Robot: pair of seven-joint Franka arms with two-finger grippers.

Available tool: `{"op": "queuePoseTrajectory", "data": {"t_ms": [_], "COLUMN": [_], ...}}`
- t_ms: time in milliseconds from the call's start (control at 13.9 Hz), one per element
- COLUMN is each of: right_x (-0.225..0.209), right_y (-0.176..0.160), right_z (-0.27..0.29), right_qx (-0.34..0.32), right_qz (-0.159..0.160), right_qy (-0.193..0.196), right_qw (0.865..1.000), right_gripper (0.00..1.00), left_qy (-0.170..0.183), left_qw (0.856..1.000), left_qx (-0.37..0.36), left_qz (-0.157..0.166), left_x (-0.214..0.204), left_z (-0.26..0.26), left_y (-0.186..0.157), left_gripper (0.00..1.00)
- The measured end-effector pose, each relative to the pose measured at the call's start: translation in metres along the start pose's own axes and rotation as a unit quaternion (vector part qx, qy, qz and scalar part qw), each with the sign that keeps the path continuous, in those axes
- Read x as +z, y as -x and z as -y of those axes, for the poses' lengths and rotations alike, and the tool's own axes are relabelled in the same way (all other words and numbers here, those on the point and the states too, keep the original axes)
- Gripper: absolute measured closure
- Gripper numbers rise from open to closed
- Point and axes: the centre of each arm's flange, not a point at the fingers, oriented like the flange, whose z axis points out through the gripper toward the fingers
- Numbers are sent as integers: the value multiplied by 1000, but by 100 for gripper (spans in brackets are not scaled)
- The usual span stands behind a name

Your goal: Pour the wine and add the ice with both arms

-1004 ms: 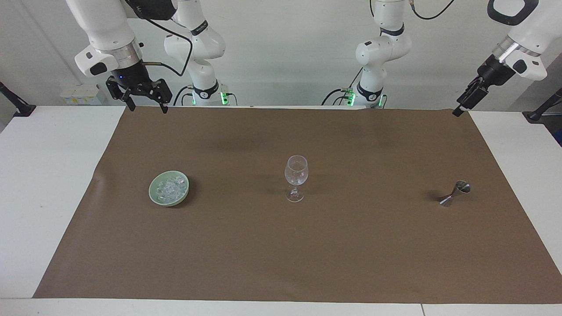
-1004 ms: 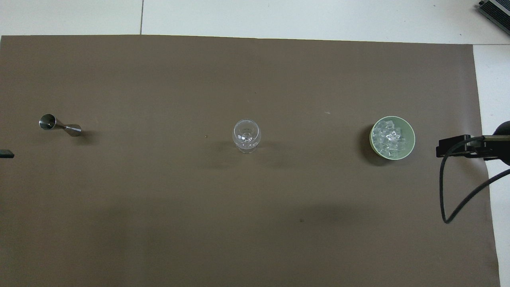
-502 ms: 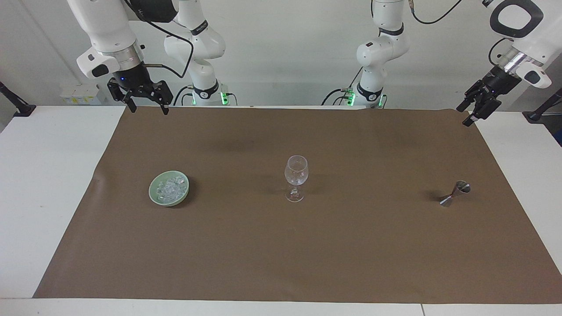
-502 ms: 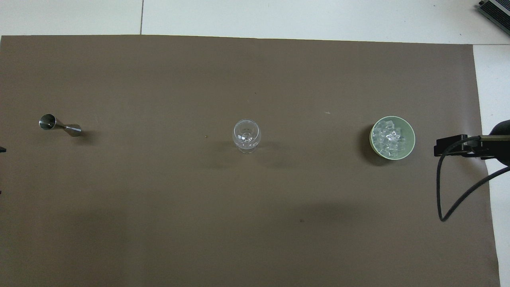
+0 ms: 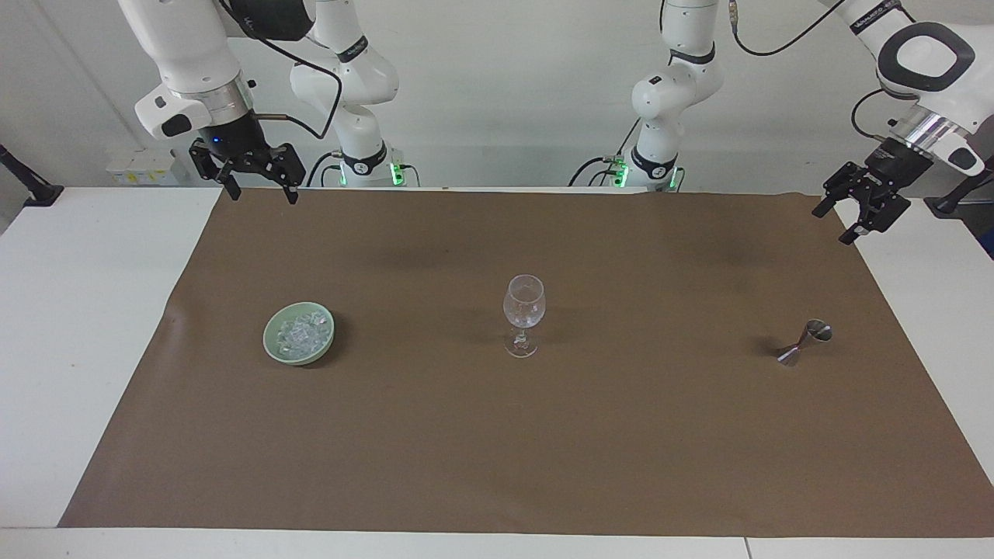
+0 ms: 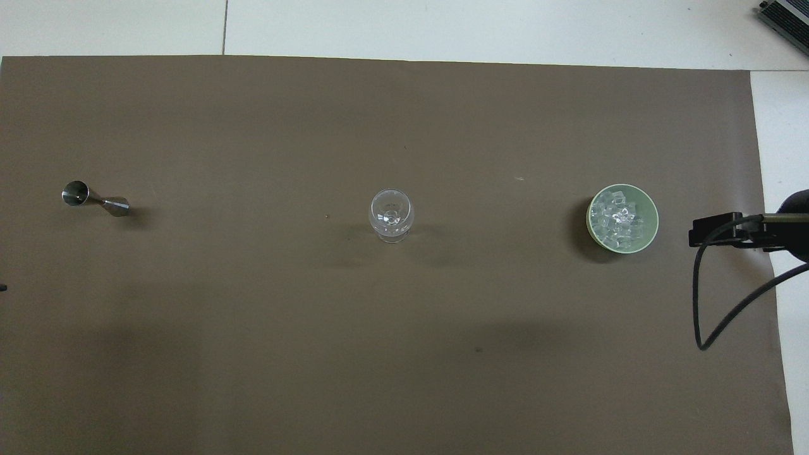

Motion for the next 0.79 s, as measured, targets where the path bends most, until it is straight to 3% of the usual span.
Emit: {"op": "queuePoseTrajectory", "data": {"t_ms": [789], "right_x": [0], "right_y": [0], "right_z": [0], "right_qx": [0], "right_qz": [0], "right_qy": [0], "right_qw": [1000], "right_gripper": [0], "left_qy": [86], "left_qw": [984], "left_qx": [-134], "left_qz": [76], "left_x": [32], "left_z": [23], "left_y": [-69], "left_gripper": [0]}}
